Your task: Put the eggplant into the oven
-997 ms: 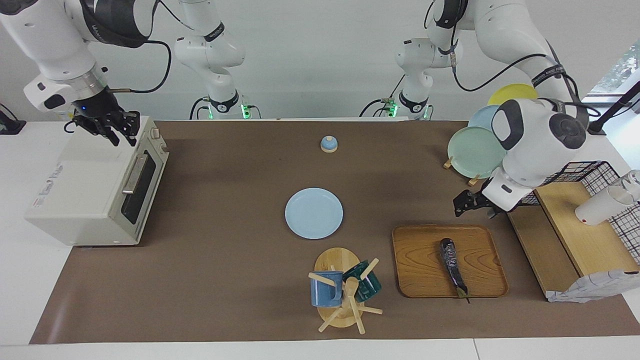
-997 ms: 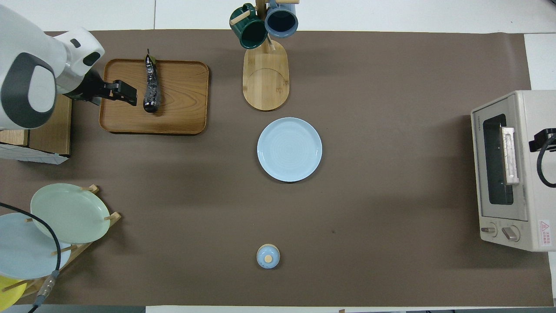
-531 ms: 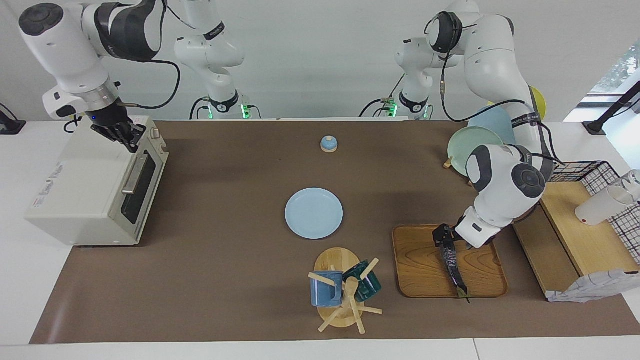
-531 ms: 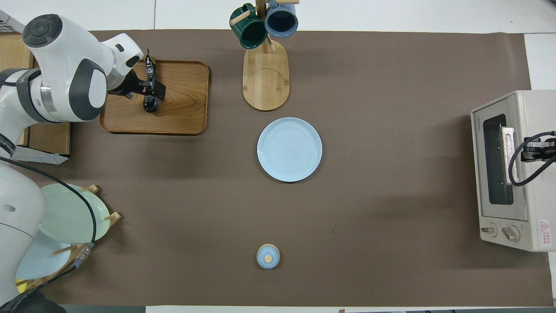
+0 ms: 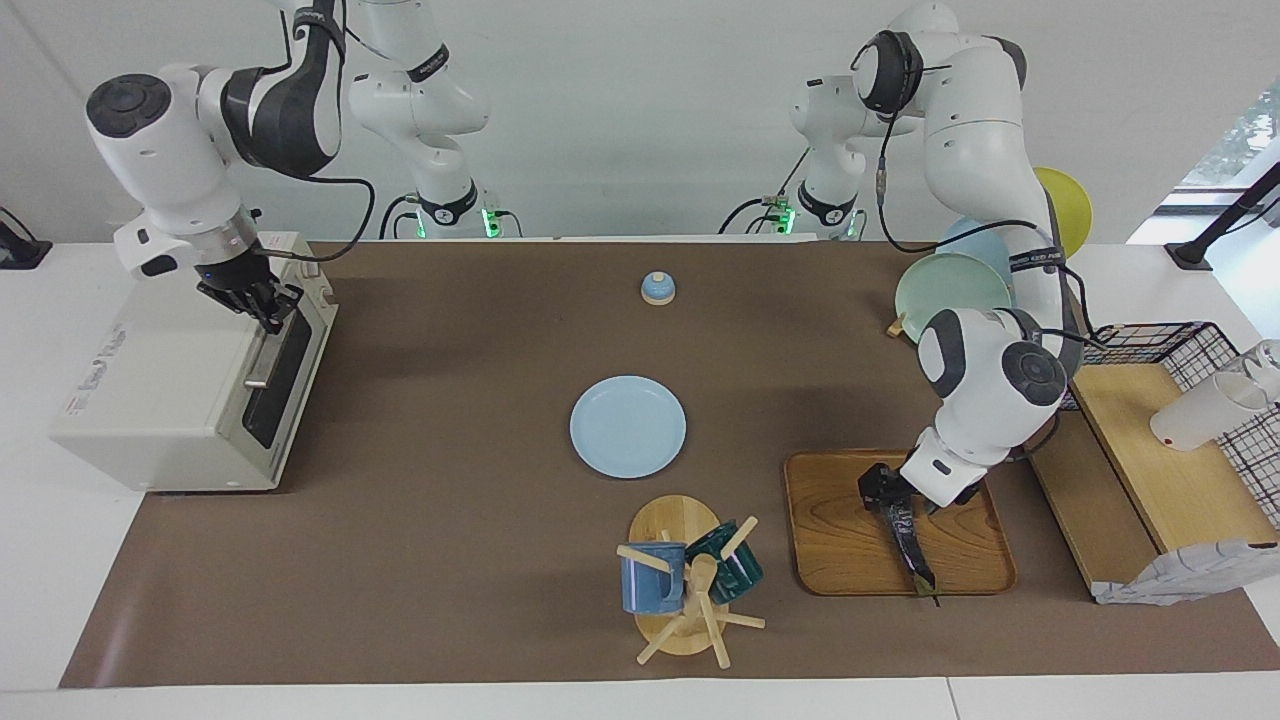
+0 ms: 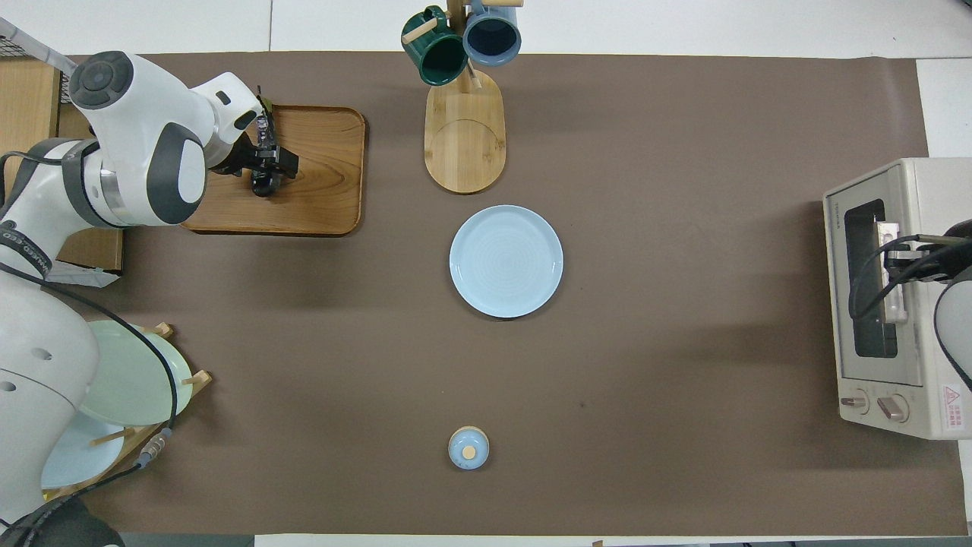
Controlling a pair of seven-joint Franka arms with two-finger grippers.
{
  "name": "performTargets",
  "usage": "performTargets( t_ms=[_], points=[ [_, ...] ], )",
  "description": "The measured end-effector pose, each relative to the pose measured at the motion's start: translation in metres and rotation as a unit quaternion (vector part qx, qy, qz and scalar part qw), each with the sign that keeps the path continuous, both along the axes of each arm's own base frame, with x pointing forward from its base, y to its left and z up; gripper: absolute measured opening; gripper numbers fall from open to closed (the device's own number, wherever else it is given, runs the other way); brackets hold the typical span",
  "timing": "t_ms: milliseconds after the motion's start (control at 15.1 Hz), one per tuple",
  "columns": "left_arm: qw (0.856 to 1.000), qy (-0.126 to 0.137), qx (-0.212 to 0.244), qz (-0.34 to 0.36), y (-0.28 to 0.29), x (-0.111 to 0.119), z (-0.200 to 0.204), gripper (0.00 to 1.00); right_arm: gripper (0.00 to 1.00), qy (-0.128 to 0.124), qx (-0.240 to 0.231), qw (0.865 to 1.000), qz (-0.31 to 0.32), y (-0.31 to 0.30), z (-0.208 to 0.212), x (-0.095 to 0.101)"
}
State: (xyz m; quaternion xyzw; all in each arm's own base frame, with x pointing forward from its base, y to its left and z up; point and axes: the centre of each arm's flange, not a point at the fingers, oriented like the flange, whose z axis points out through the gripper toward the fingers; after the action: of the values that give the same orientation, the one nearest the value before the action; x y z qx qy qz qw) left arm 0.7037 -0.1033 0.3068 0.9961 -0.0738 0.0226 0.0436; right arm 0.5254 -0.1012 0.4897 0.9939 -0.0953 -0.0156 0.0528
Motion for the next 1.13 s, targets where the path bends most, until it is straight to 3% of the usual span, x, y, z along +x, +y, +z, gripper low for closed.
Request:
performTargets(
  t_ms=[332,598,664,930,1129],
  points=[
    [1.000,0.006,0.001,-0.001,-0.001,-0.003,-0.005,0.90,0.01,-0.009,-0.001,1.000,0.001,-0.003,-0.021,0.001],
    [1.000,0.003,0.001,-0.001,0.000,-0.003,-0.002,0.48,0.01,-0.013,-0.001,1.000,0.007,0.004,-0.024,0.000],
    [1.000,0.002,0.000,-0.001,0.000,-0.002,0.000,0.42,0.01,-0.014,0.000,1.000,0.006,0.008,-0.025,0.001],
    [1.000,-0.012,-0.002,-0.001,-0.003,0.002,0.020,0.42,0.01,-0.025,0.007,1.000,-0.002,0.055,-0.048,0.008],
    [1.000,-0.001,-0.018,0.013,-0.013,-0.009,0.064,0.42,0.01,-0.029,0.014,0.999,-0.002,0.083,-0.080,0.014]
  ],
)
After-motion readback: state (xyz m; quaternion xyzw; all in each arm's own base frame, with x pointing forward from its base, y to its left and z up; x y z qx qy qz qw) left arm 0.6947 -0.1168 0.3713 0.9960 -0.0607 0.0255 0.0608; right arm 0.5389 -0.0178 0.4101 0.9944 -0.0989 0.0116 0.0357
